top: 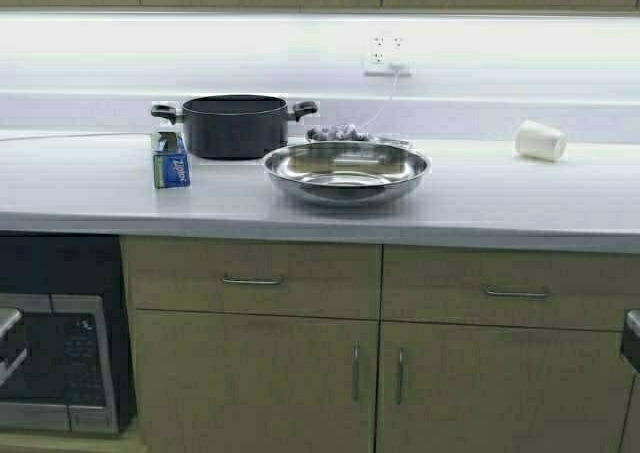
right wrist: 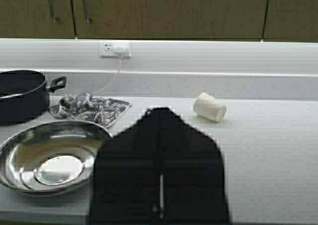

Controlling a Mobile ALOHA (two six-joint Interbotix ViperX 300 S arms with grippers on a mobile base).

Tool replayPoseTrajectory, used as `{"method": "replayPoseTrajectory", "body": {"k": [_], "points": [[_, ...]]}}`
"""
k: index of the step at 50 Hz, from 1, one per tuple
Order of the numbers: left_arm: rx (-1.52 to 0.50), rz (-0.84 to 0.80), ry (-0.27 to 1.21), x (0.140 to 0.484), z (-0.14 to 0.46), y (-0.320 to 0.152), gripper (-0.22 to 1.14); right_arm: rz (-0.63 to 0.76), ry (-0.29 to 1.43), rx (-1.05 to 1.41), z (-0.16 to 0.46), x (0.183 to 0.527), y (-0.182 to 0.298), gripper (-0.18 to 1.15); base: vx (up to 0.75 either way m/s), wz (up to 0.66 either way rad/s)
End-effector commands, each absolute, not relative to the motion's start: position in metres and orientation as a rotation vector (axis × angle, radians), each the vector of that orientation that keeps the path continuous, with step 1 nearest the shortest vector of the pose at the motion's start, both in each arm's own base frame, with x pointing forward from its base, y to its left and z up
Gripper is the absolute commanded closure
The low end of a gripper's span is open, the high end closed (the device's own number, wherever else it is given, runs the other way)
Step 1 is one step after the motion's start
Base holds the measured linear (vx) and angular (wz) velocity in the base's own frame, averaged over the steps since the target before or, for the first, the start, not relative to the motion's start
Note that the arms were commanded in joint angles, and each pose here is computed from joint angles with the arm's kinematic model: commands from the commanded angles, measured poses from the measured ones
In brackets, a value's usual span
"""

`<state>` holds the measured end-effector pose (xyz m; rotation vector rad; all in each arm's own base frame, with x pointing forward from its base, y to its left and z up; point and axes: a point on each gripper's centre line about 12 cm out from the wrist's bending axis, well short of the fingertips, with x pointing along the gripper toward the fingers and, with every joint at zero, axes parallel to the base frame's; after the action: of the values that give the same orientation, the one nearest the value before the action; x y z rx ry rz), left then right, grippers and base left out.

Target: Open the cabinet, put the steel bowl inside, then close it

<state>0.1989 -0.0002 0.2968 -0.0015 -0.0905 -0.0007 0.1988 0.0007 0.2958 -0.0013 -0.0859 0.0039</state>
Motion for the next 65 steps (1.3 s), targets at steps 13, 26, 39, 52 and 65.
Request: {"method": "replayPoseTrajectory", "body": {"k": [13, 26, 39, 52, 65], "points": [[-0.003, -0.017, -0.103, 0.207, 0.295, -0.003, 0.89, 0.010, -0.069, -0.001, 0.292, 0.202, 0.002, 0.92, 0.11, -0.02], [0.005, -0.023, -0.075, 0.211, 0.289, -0.005, 0.89, 0.010, -0.100, 0.001, 0.297, 0.192, 0.002, 0.92, 0.24, -0.06], [0.005, -0.024, -0.029, 0.220, 0.278, -0.005, 0.89, 0.010, -0.069, -0.003, 0.294, 0.191, 0.002, 0.92, 0.30, -0.09], [0.010, -0.025, -0.015, 0.219, 0.272, -0.005, 0.89, 0.012, -0.025, 0.000, 0.288, 0.200, 0.002, 0.92, 0.28, -0.05], [-0.002, -0.025, 0.000, 0.216, 0.265, -0.005, 0.89, 0.015, 0.009, -0.018, 0.285, 0.210, 0.003, 0.92, 0.27, -0.02]]}}
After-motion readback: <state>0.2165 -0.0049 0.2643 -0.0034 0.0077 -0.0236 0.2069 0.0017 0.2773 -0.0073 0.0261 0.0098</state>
